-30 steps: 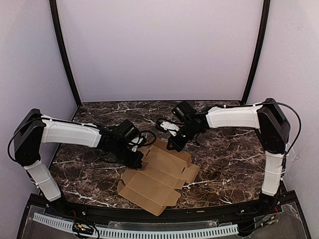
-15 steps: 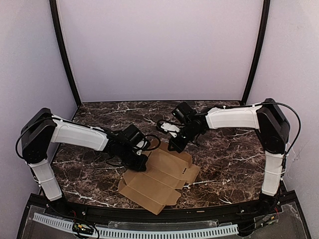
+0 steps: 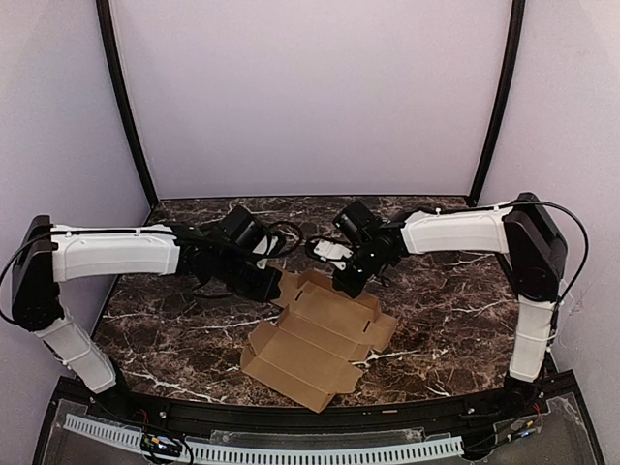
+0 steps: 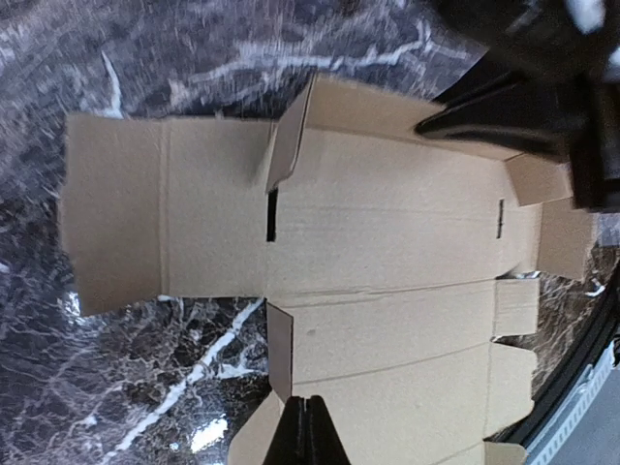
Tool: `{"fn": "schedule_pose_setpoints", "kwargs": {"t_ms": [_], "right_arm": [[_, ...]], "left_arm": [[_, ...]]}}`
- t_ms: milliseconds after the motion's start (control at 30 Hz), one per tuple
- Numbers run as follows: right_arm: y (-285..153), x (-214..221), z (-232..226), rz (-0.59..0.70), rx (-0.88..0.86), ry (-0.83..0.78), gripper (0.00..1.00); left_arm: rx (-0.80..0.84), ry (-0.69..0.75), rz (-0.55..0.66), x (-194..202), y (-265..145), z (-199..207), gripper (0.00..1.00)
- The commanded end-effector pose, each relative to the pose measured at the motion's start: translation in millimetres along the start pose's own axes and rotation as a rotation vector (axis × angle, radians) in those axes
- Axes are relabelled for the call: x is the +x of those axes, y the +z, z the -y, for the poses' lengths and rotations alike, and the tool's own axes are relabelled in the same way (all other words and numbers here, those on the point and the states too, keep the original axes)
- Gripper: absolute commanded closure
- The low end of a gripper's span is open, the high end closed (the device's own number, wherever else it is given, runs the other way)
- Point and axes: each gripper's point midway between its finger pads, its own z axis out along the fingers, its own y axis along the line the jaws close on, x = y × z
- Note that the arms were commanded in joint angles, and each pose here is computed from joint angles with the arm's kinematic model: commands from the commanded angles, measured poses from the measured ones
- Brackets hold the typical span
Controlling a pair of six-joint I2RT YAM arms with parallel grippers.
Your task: Fold the paper box
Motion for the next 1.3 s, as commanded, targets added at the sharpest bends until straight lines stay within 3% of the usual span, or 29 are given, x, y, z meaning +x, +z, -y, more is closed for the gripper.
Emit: {"fn": "schedule_pose_setpoints", "kwargs": {"t_ms": [0, 333, 667, 1033, 1267], "right_arm": [[-21, -15, 19, 0.04, 0.167, -0.147, 1.0], [-51, -43, 27, 0.123, 0.374, -0.402, 1.0], [-56, -53, 1, 0.17, 0.538, -0.658, 1.0], [-46, -51, -17, 0.18, 0.726, -0.87, 1.0], [-49, -53, -24, 0.218, 0.799, -0.906, 1.0]], "left_arm": [[-0.08, 0.017, 0.119, -26, -58, -16, 0.99], [-0.178, -0.073, 0.226, -26, -88, -68, 0.98], [-0.213, -0.167, 0.274, 1, -67, -103, 0.98], [-0.084, -0.143, 0.32, 12, -44, -97, 0.95], [0.003, -0.128, 0.308, 21, -25, -88, 0.92]]}}
